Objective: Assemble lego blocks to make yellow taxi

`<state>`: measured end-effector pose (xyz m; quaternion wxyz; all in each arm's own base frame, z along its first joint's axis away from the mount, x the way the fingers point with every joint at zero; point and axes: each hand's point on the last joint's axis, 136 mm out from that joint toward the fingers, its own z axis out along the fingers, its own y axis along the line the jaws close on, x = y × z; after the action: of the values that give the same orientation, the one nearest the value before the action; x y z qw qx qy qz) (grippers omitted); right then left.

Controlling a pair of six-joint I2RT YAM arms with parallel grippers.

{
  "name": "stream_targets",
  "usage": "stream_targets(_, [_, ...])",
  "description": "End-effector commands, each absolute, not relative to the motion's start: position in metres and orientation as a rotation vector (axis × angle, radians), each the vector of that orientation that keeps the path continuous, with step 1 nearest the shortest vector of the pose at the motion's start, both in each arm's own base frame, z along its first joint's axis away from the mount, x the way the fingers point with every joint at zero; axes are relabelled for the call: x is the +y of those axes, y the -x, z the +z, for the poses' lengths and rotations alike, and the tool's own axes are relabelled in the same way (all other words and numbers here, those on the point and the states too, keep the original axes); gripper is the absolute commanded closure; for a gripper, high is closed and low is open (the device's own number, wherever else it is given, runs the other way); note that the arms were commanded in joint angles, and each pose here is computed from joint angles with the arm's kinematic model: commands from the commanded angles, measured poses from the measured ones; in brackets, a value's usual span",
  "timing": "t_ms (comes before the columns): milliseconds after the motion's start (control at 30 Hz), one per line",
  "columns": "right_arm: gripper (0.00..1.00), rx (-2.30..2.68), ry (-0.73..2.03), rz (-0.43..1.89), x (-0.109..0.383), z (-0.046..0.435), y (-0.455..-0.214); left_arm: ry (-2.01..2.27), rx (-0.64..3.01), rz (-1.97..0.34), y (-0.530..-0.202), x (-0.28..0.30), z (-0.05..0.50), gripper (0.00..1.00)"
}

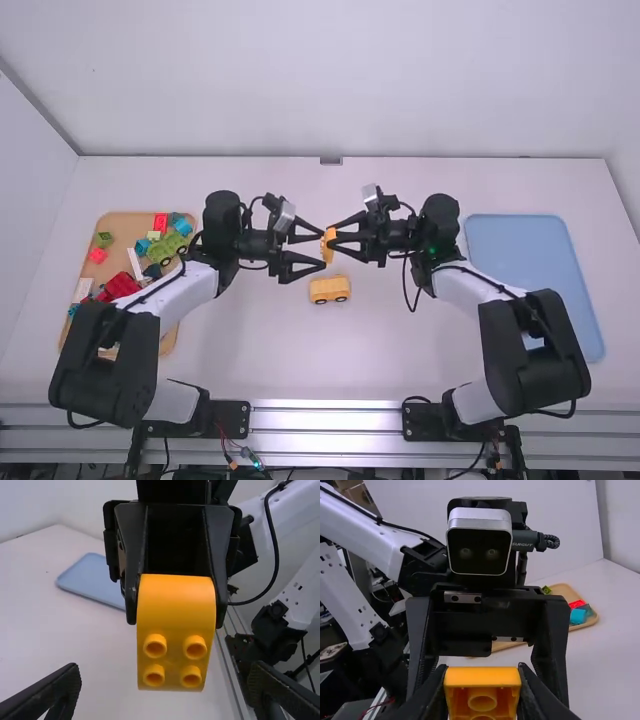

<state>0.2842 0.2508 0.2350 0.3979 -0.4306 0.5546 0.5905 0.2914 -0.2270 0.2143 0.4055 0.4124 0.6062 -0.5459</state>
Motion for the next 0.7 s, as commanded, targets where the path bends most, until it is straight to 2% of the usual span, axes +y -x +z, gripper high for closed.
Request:
stream_targets(0, [0.84, 1.380, 1.104, 1.480, 0.2524, 0.2409, -0.2889, -1.060, 1.515, -1.399, -0.2869, -0.2286, 0.2143, 0.11])
stream_targets(300, [0.84, 1.394, 1.093, 1.460, 0.2570, 0.2357, -0.2913, -1.097, 1.481, -1.401, -0.2810, -0.2377, 0.2173, 0.13])
stream_targets(467, [0.84, 1.394, 1.095, 1.462, 0.2574, 0.2357, -0.2909, -1.046, 1.537, -1.363, -0.2905, -0.2360, 0.2114, 0.15])
stream_targets(600, [0.85, 1.391, 1.096, 1.460, 0.2565, 0.2361, -0.2911, -1.054, 1.531, -1.376, -0.2882, -0.2359, 0.2119, 0.26])
stream_targets(667, [0.85, 1.391, 1.097, 1.460, 0.2566, 0.2361, -0.2911, -1.055, 1.532, -1.374, -0.2879, -0.2376, 0.2115, 0.28])
